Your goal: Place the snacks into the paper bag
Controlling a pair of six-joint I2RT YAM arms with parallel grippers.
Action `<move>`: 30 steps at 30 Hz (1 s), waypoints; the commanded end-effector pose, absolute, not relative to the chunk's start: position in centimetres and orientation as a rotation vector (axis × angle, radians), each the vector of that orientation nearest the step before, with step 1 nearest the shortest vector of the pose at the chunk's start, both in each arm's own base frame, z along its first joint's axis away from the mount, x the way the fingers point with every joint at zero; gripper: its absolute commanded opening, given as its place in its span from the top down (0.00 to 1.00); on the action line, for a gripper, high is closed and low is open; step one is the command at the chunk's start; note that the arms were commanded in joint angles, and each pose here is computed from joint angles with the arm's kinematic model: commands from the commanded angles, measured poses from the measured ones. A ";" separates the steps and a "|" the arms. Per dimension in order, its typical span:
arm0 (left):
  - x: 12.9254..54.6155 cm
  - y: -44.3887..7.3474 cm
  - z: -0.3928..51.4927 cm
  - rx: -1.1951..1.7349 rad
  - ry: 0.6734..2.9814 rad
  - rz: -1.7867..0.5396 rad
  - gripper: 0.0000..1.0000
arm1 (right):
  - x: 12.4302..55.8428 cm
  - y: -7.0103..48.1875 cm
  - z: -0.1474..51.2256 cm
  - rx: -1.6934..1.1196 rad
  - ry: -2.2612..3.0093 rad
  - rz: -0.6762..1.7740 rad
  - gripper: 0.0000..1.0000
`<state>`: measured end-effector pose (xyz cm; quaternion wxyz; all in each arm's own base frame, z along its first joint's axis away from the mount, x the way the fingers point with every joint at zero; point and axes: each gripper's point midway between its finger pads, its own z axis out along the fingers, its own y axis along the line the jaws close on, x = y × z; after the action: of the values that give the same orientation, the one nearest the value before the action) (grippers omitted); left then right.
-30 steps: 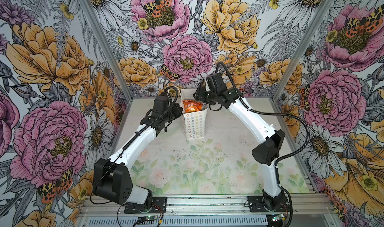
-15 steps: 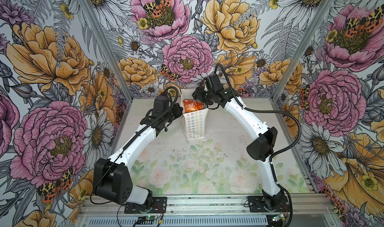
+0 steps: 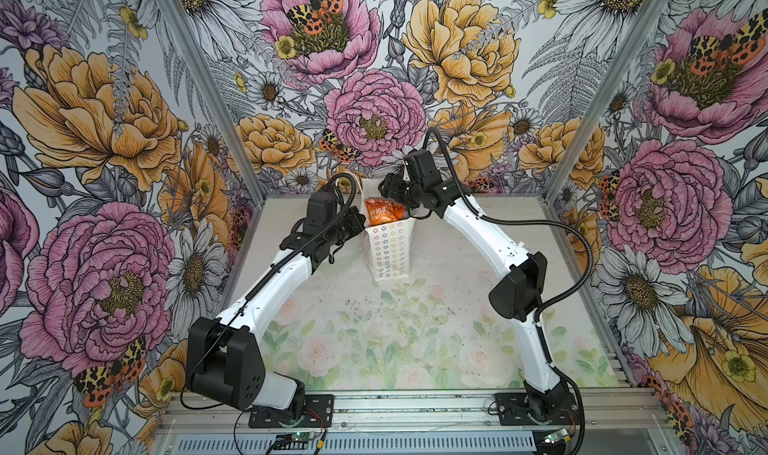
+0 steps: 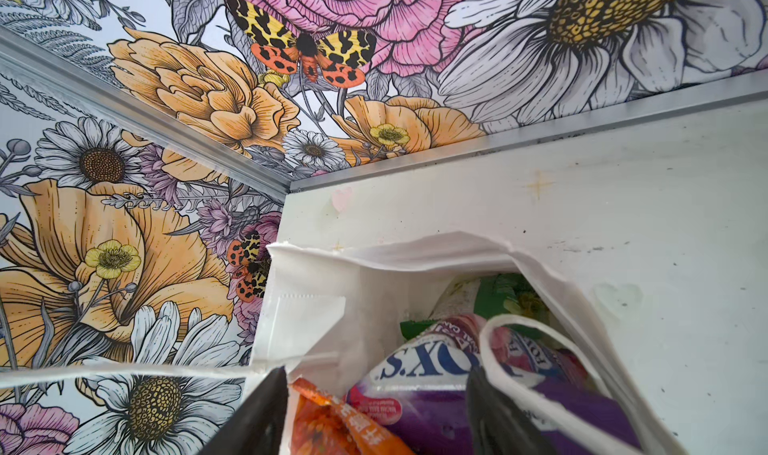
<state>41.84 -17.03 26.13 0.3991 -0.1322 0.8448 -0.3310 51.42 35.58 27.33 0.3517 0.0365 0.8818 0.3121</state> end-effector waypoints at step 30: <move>41.6 -16.8 25.2 -0.330 2.166 -0.833 1.00 | 48.9 32.8 32.5 0.053 2.149 0.914 0.36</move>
<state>41.85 -16.98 26.10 0.3990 -0.1327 0.8449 -0.3307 49.40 32.49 33.65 0.4108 0.0109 0.8383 0.3583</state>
